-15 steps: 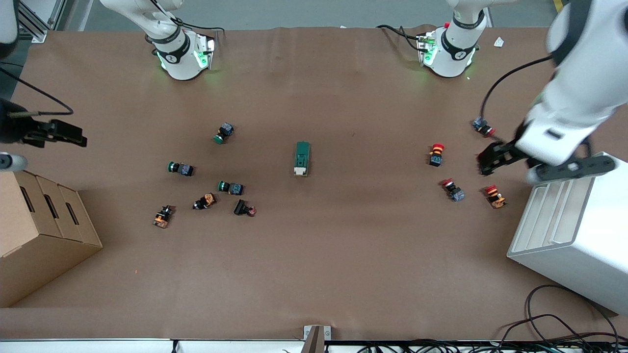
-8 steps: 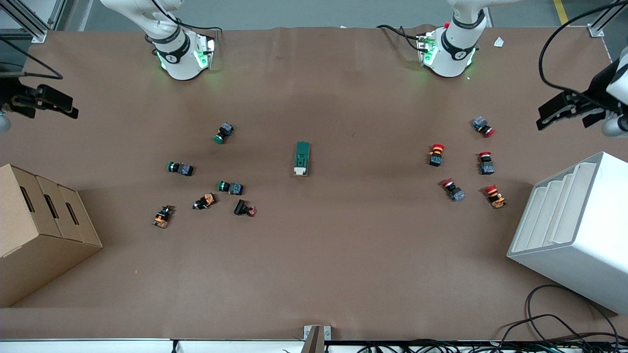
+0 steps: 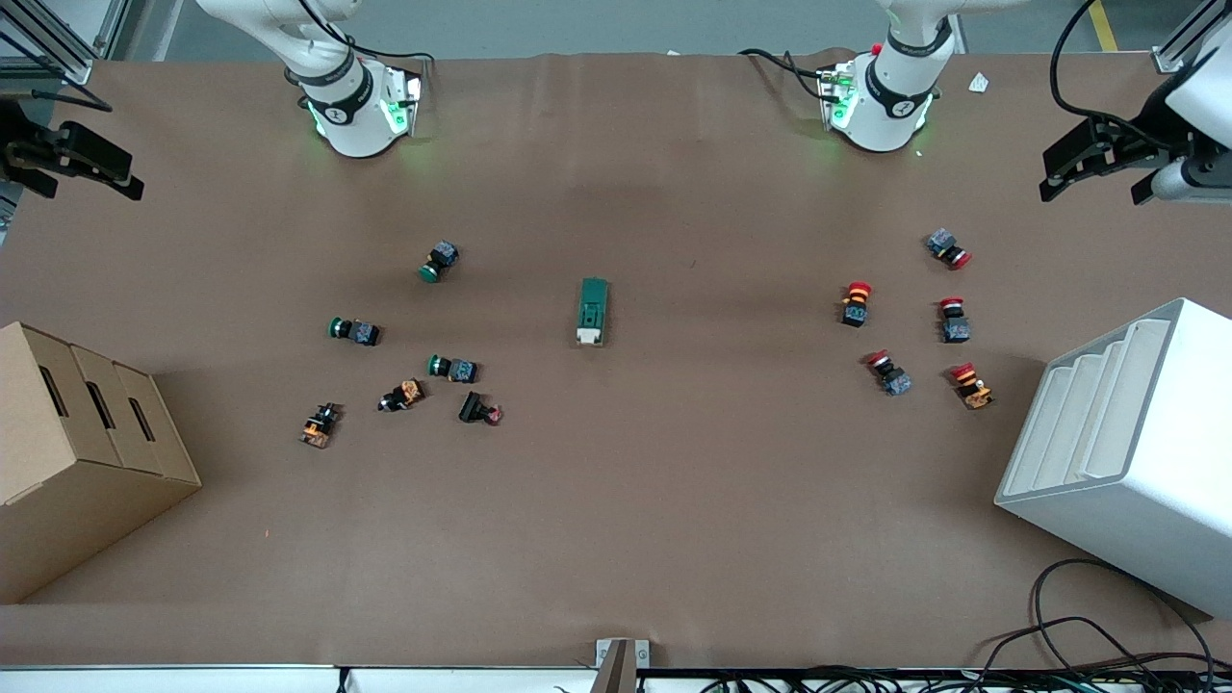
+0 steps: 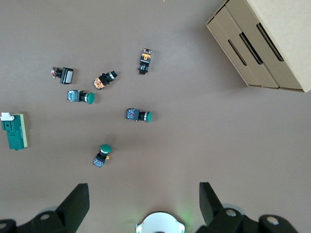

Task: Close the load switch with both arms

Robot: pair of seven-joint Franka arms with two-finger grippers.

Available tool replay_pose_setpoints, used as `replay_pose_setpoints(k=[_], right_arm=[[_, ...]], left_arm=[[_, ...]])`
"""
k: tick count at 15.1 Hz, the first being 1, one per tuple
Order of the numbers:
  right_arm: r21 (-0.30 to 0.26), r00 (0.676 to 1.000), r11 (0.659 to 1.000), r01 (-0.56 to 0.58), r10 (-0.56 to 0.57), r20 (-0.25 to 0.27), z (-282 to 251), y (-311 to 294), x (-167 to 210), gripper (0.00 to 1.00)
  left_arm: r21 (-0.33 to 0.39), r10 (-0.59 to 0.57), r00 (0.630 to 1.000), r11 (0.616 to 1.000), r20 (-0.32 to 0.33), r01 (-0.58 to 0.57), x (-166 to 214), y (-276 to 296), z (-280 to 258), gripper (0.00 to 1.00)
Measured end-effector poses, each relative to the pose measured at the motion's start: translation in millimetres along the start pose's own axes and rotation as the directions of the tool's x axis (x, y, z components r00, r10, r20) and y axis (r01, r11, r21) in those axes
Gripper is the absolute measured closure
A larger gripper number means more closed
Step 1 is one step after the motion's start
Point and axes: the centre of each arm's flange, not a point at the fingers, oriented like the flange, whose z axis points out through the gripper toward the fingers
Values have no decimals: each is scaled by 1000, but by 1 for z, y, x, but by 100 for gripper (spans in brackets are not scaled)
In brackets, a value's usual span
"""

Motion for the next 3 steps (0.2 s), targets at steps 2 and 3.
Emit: replay_pose_setpoints(k=[2, 3], right_arm=[[-1, 1000, 1000, 7, -7, -11, 2, -4, -7, 0], [-2, 1000, 1000, 11, -11, -13, 2, -6, -10, 0]], left_arm=[[0, 1, 1000, 1000, -1, -1, -1, 1, -1, 0], [0, 1, 1000, 1000, -1, -1, 0, 0, 0, 0]])
